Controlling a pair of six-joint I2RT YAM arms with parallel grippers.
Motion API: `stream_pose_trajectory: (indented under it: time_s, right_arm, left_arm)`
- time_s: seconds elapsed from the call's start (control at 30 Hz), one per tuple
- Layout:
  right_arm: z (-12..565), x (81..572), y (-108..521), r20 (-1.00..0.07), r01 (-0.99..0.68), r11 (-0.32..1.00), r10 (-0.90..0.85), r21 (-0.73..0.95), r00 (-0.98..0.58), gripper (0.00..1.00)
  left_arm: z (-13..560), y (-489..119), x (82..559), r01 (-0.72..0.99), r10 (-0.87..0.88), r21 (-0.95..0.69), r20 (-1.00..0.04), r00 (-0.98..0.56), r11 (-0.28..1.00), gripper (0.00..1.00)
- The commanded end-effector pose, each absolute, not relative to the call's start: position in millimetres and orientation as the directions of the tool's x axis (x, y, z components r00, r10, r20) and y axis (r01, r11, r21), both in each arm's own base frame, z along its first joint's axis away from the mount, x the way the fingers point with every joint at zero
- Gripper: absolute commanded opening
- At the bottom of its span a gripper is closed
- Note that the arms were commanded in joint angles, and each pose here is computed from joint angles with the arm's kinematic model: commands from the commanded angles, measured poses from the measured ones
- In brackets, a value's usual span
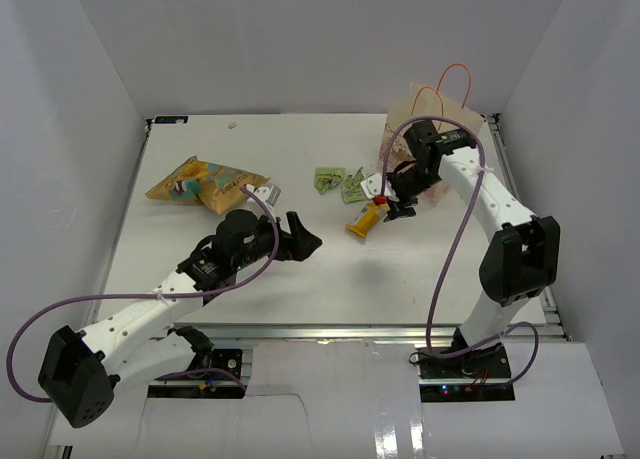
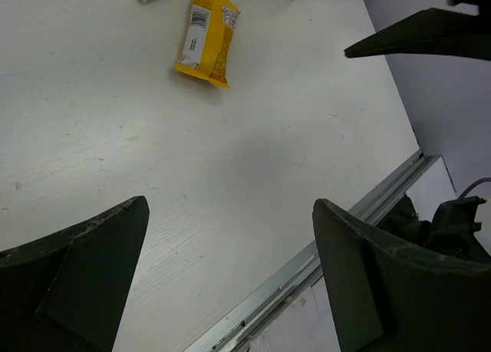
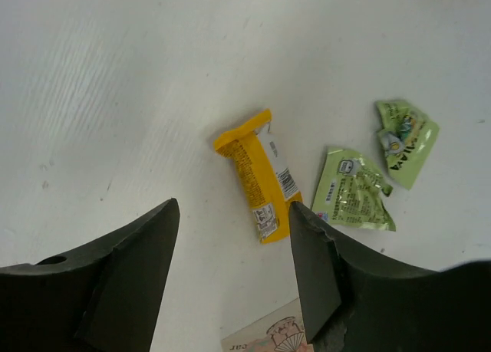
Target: Place the snacks into the paper bag
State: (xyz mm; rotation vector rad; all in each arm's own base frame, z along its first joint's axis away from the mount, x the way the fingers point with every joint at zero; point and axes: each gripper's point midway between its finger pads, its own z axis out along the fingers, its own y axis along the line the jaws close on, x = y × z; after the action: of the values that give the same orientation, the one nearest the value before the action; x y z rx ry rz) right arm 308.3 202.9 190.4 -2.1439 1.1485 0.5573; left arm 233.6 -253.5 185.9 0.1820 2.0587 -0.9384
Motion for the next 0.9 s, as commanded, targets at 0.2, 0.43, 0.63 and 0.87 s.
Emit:
stream_pose_trajectory:
  time_s: [0.2,0.43,0.63,0.87]
  right_arm:
    - [108.9,343.1,203.4,-0.423,-0.803,-0.524,-0.683,-0.284,0.596,0.68]
    - [63.6,376.3,216.0,-0.342,-0.834,-0.477,-0.762,-0.277,0.550,0.70]
    - [35.0,384.6,209.3,-0.295,-0.850,-0.467,-0.800,-0.243,0.523,0.68]
    - [13.1,366.2,200.1,-0.308,-0.880,-0.448,-0.825,-0.156,0.474,0.49]
  left_arm:
    - [197.3,-241.7,230.9,0.411,-0.254,-0.574,-0.751,-0.609,0.708,0.98]
    - [196.1,-236.6,226.4,0.397,-0.271,-0.584,-0.743,-0.612,0.708,0.98]
    - [197.9,-232.4,225.2,0.389,-0.285,-0.586,-0.746,-0.602,0.711,0.98]
    - [195.0,-233.6,226.4,0.386,-0.279,-0.584,-0.743,-0.608,0.715,0.98]
